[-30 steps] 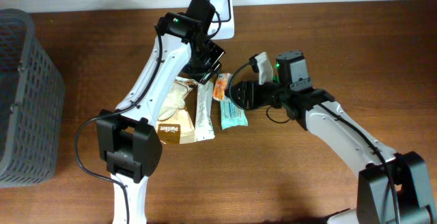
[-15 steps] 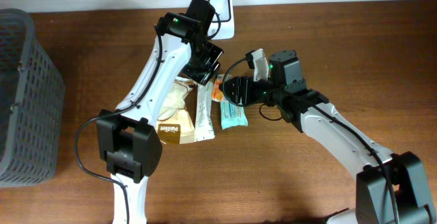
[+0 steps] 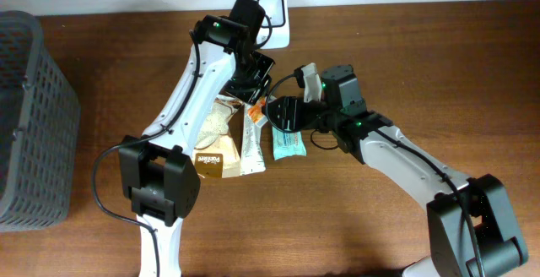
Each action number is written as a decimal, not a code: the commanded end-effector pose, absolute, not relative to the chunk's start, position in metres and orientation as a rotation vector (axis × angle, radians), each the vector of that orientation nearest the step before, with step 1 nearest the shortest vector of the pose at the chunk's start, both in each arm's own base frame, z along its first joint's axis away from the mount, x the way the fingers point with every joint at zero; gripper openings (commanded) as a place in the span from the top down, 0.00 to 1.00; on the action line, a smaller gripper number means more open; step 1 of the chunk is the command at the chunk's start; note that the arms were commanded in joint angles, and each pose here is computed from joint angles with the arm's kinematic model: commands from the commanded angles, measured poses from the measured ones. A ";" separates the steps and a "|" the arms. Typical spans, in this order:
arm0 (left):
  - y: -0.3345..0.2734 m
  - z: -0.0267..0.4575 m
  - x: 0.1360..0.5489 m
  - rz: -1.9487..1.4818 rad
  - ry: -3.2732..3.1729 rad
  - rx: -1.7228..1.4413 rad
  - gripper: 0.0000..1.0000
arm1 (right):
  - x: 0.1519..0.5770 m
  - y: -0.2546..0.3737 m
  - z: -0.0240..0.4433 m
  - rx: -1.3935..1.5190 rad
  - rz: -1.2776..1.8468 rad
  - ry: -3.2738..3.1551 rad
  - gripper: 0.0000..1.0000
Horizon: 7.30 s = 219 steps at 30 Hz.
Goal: Scan the item barcode
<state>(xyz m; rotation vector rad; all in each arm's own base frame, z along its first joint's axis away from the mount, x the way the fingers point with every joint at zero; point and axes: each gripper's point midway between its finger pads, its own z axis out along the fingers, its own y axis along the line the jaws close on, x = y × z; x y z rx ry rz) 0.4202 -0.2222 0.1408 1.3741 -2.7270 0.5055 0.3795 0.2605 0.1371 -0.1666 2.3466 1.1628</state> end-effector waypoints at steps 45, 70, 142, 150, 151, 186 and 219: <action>-0.119 0.136 0.437 -0.097 -3.199 0.978 0.01 | 0.355 0.202 0.218 -0.276 1.633 2.161 0.96; -0.052 0.136 0.447 -0.235 -3.281 0.308 0.01 | 0.331 0.148 0.366 -0.443 1.868 1.885 0.96; -0.054 0.136 0.447 -0.234 -3.282 0.301 0.01 | 0.523 0.184 0.231 -0.257 0.123 2.451 0.96; -0.054 0.136 0.446 -0.234 -3.282 0.301 0.01 | 0.612 0.214 0.220 -0.540 -0.341 2.114 0.96; -0.054 0.136 0.447 -0.234 -3.282 0.301 0.01 | 0.618 0.218 0.216 -0.579 -0.366 2.083 0.96; -0.054 0.136 0.446 -0.234 -3.282 0.302 0.01 | 0.635 0.238 0.098 -1.106 -0.475 2.019 0.95; -0.054 0.136 0.446 -0.234 -3.282 0.301 0.01 | 0.402 -0.038 0.254 0.532 0.086 2.799 0.96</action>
